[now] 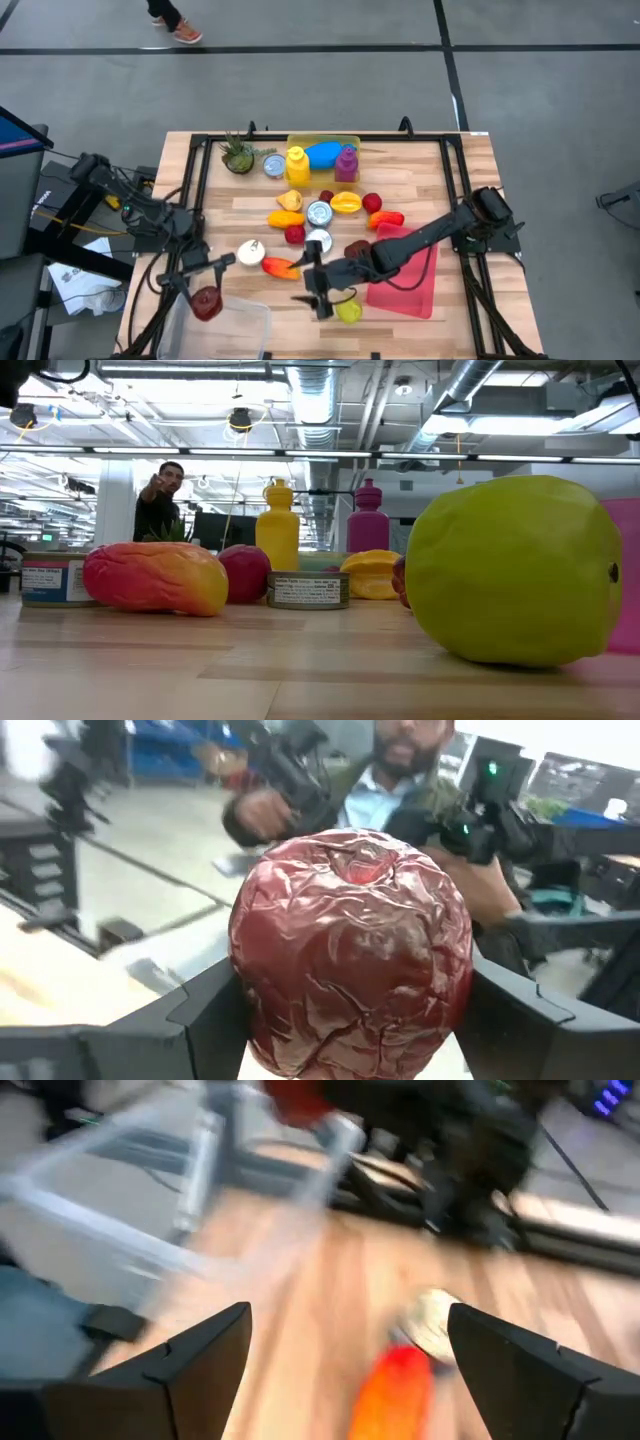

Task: Pick & Place Food Item
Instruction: Put the top red apple into the white bin, then put the bottom red tomato into the white bin

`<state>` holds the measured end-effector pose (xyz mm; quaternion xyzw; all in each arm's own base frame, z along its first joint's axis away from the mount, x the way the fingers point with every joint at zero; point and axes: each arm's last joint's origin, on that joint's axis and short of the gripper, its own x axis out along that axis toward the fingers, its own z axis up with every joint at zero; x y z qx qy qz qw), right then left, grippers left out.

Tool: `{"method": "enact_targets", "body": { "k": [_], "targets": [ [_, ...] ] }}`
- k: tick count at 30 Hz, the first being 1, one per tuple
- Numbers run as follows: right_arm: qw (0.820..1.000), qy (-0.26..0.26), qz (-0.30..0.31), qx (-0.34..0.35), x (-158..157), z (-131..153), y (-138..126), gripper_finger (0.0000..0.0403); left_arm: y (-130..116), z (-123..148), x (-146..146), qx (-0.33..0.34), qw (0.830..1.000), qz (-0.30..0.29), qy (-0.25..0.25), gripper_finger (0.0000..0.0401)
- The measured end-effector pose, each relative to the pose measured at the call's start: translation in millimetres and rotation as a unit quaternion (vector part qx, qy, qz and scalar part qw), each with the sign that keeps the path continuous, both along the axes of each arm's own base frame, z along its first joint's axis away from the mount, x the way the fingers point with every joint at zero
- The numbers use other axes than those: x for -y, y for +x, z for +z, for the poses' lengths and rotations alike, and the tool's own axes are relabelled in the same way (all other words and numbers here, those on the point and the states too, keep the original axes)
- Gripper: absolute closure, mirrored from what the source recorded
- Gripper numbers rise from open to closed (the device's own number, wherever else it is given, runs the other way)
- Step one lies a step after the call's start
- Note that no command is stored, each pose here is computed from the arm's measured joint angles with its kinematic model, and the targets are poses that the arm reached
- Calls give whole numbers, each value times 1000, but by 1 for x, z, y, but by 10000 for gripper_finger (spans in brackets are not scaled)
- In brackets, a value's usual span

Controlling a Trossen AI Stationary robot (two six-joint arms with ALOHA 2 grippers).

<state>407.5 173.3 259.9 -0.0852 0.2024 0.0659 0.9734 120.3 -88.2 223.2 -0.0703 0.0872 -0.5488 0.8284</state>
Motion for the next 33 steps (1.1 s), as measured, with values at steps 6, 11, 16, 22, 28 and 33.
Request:
{"method": "enact_targets", "body": {
  "k": [6,11,16,22,28,33],
  "targets": [
    [1000,14,-24,-14,7,-3,1,76,1,-12,23,-13,999,9,32,132],
    [999,25,-30,-16,8,-3,2,76,6,-23,38,-9,997,47,63,101],
    [998,27,-46,-30,12,-5,2,76,12,-32,43,-21,989,111,93,48],
    [997,31,-53,-40,12,-7,0,76,14,-34,42,-26,985,140,100,14],
    [996,23,-76,-39,13,-8,0,76,14,-28,43,3,987,141,76,14],
    [992,17,-101,-67,19,-13,-2,76,12,-10,37,77,978,190,50,28]
  ]
}}
